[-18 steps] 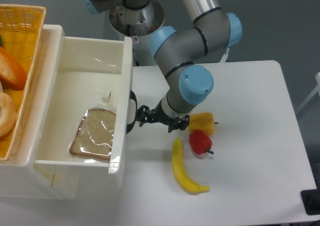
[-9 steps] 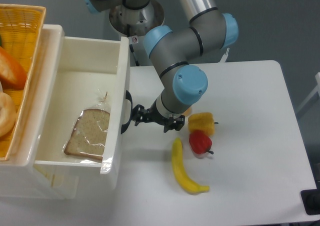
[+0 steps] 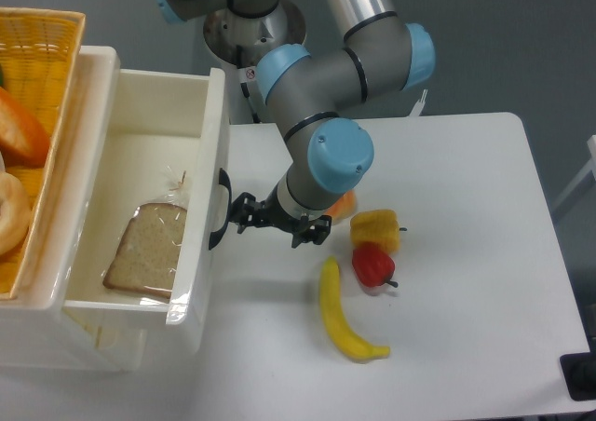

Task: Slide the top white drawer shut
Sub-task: 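Push the white drawer front with the gripper into the cabinet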

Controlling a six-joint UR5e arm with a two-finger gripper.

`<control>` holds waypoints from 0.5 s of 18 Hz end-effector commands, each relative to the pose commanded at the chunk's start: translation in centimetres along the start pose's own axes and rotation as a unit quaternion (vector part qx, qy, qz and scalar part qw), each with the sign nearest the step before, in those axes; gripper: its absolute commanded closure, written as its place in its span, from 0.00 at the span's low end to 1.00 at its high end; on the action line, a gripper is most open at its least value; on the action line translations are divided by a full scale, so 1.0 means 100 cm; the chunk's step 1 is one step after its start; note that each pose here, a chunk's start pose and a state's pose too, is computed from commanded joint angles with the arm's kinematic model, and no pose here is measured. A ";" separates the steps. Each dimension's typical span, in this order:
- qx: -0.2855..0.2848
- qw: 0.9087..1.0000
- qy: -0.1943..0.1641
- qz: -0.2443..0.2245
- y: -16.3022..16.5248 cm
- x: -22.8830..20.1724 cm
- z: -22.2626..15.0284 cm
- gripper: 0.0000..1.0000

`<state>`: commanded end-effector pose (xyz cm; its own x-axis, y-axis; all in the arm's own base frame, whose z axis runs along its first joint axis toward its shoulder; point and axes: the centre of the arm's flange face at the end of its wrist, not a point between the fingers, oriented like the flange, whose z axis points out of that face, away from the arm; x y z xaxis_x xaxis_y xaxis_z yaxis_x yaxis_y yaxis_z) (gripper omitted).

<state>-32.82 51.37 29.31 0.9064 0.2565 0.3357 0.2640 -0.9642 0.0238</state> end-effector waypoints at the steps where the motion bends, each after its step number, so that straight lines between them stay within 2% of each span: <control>1: -0.001 1.000 0.000 0.003 -0.001 0.003 0.001 0.00; 9: 0.004 1.000 0.002 0.013 -0.001 0.021 -0.002 0.00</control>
<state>-31.05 51.98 30.17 0.9121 0.2306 0.3391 0.2425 -0.9701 0.0076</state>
